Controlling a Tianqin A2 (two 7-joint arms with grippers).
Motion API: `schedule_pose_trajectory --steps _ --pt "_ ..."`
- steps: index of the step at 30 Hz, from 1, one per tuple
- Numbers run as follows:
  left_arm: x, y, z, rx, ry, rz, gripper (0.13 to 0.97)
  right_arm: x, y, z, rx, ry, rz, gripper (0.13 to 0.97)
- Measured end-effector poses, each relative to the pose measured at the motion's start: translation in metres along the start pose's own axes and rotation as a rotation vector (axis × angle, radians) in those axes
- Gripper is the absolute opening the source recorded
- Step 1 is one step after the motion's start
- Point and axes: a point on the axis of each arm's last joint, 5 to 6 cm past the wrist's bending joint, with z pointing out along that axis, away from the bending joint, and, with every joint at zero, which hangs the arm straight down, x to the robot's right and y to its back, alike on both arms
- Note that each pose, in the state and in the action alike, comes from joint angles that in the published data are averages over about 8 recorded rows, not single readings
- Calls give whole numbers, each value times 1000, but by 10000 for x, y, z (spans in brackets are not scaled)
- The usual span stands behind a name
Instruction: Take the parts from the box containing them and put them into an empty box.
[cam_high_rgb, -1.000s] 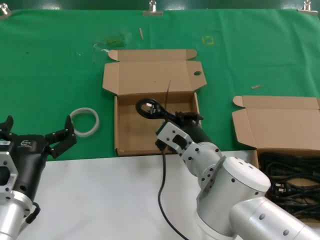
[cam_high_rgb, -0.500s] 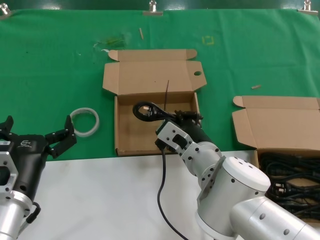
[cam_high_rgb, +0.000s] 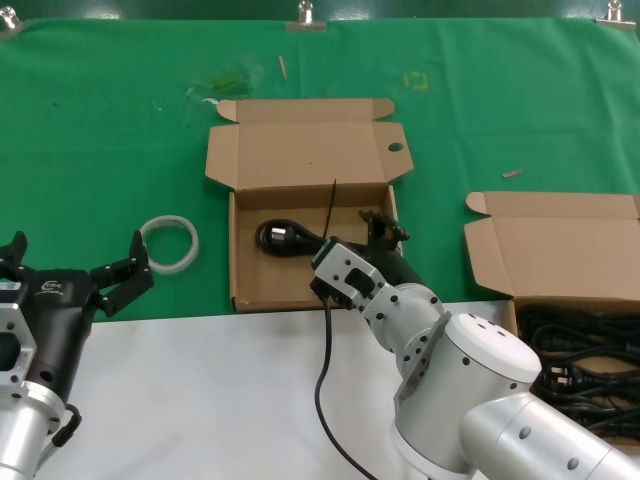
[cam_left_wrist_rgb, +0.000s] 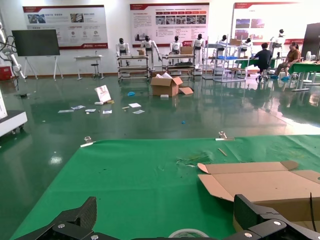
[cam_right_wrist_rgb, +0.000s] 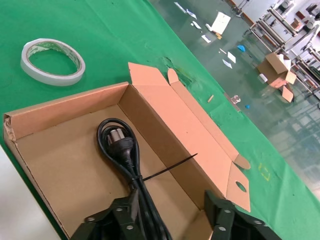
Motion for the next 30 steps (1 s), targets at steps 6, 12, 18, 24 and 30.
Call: schedule_pose_trajectory --steps 6,12,18,24,30 --pt "0 0 0 0 0 0 966 8 13 -13 11 10 29 462" --pt "0 0 0 0 0 0 966 36 57 -50 41 37 110 590" --pt "0 0 0 0 0 0 966 74 123 -102 79 71 209 708" --pt "0 0 0 0 0 0 966 119 204 -160 117 105 307 832" --pt "0 0 0 0 0 0 966 168 297 -224 155 137 399 895"
